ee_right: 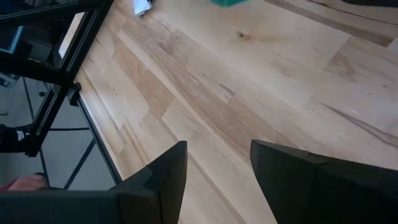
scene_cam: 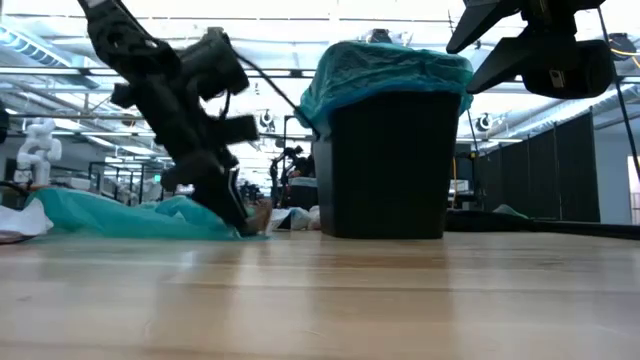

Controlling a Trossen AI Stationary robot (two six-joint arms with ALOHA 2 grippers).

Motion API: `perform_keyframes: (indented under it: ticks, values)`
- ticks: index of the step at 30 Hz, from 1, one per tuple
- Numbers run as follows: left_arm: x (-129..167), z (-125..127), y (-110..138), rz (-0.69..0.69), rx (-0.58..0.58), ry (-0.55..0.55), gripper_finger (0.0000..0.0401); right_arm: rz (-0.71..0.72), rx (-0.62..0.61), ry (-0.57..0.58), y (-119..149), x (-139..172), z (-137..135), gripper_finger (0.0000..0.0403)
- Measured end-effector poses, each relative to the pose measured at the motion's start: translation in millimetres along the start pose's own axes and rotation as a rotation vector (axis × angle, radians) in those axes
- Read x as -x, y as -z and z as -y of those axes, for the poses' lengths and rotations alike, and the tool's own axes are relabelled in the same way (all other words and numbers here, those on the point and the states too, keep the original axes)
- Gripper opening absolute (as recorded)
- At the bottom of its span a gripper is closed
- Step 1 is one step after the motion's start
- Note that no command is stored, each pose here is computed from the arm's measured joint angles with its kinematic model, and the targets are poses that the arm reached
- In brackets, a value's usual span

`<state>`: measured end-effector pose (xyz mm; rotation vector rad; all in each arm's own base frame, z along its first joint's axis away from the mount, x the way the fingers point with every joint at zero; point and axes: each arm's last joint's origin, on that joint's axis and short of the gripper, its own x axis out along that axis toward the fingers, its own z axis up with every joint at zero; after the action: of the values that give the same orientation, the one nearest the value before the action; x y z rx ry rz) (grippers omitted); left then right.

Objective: Place trash/remove bag and relplace
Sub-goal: Put the brown napkin into the trash bin

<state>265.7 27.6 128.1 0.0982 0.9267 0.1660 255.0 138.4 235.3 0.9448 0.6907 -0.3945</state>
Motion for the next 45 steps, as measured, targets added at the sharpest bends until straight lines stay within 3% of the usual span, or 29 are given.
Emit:
perform_keyframes:
  ticks: [5,9,16,21,28,40,45]
  values:
    - [-12,1,1,0.009,0.009,-0.041,0.0107,0.000,-0.010,0.000,0,0,0,0.0169]
    - [-17,1,-2,0.046,0.086,-0.042,0.0100,0.000,-0.010,0.000,0,0,0,0.0169]
    - [-11,-1,-18,0.094,0.171,-0.019,0.0012,0.000,-0.008,0.001,0,0,0,0.0169]
    - [4,-4,-36,0.171,0.181,-0.019,0.0004,0.000,-0.003,0.001,0,0,0,0.0169]
    - [45,-9,-55,0.132,0.276,-0.027,0.0001,0.001,0.023,0.003,0,0,0,0.0169]
    - [128,-17,-39,-0.101,0.491,-0.290,0.0000,-0.001,0.088,0.008,0,0,1,0.0169]
    - [155,-23,-47,0.013,0.570,-0.303,0.0000,0.000,0.106,0.006,0,0,1,0.0169]
